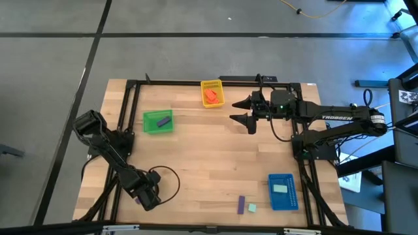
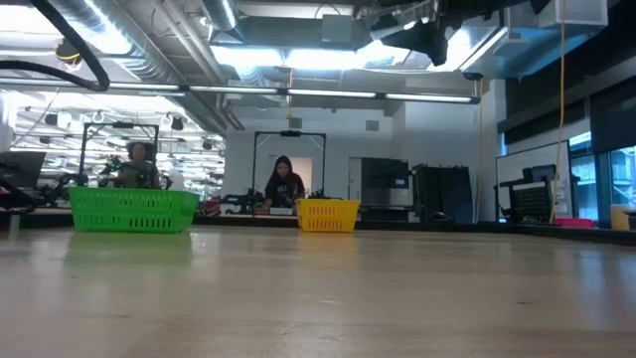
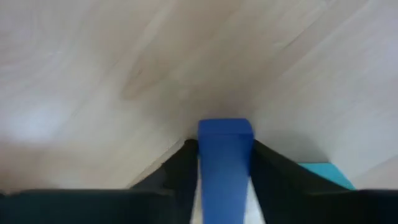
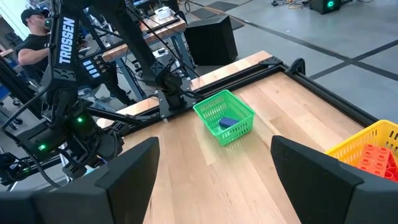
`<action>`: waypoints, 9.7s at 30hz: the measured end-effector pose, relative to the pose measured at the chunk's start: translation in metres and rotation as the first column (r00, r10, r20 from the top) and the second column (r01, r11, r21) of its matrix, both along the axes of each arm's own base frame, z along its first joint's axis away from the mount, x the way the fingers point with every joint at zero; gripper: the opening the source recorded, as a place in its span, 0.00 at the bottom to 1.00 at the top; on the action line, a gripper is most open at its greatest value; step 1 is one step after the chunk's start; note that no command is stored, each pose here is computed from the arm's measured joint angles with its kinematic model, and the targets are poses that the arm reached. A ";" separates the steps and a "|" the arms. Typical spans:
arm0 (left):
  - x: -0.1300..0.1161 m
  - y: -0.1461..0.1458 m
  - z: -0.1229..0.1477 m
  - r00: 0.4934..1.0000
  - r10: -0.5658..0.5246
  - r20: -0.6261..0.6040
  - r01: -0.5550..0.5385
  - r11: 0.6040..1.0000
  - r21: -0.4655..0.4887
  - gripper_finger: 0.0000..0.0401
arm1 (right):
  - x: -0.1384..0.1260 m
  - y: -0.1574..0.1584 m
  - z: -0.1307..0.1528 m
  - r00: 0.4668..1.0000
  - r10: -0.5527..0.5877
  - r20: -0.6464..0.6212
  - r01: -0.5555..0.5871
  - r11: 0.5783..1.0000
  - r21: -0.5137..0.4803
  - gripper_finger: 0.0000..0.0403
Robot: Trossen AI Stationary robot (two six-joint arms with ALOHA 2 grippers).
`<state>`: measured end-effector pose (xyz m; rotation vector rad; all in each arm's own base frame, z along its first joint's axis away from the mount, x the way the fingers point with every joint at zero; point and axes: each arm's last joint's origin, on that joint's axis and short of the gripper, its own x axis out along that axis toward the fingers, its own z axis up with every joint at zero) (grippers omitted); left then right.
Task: Sort & place blocks by color
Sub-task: Put the left violet block into the green bin, then put the violet block into the green bin
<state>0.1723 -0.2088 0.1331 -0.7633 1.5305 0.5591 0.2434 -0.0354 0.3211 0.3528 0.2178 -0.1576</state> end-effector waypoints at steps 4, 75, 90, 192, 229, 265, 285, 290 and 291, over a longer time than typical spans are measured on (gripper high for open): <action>0.000 0.001 0.001 1.000 -0.023 0.010 0.023 1.000 0.008 0.23 | 0.000 0.000 0.000 1.000 0.000 0.000 0.000 1.000 -0.001 0.77; 0.058 0.249 0.217 -0.149 -0.534 0.832 -0.225 0.838 0.497 0.23 | 0.001 0.009 0.003 0.971 0.237 0.029 -0.235 0.971 -0.052 0.77; 0.059 0.247 0.216 -0.135 -0.541 0.830 -0.236 0.831 0.503 0.23 | 0.001 0.009 0.003 0.972 0.235 0.029 -0.233 0.971 -0.044 0.77; 0.035 0.226 0.221 -0.127 -0.526 0.841 -0.367 0.813 0.453 0.61 | 0.002 0.008 0.008 0.977 0.197 0.079 -0.196 0.980 -0.030 0.77; 0.037 0.215 0.212 -0.069 -0.587 0.807 -0.372 0.766 0.525 0.61 | 0.017 0.119 -0.011 0.786 0.363 -0.501 0.049 0.771 0.635 0.77; 0.036 0.215 0.212 -0.078 -0.588 0.805 -0.372 0.766 0.524 0.61 | 0.064 0.245 -0.167 0.342 0.101 -0.934 0.860 0.368 0.354 0.77; 0.036 0.215 0.213 -0.083 -0.587 0.805 -0.377 0.766 0.520 0.61 | 0.064 0.245 -0.168 0.329 0.086 -0.940 0.881 0.329 0.339 0.77; 0.036 0.215 0.213 -0.083 -0.587 0.806 -0.377 0.767 0.519 0.61 | 0.063 0.244 -0.170 0.334 0.070 -0.940 0.882 0.327 0.338 0.77; 0.036 0.215 0.213 -0.084 -0.587 0.805 -0.377 0.767 0.519 0.61 | 0.063 0.243 -0.171 0.334 0.067 -0.940 0.883 0.325 0.337 0.77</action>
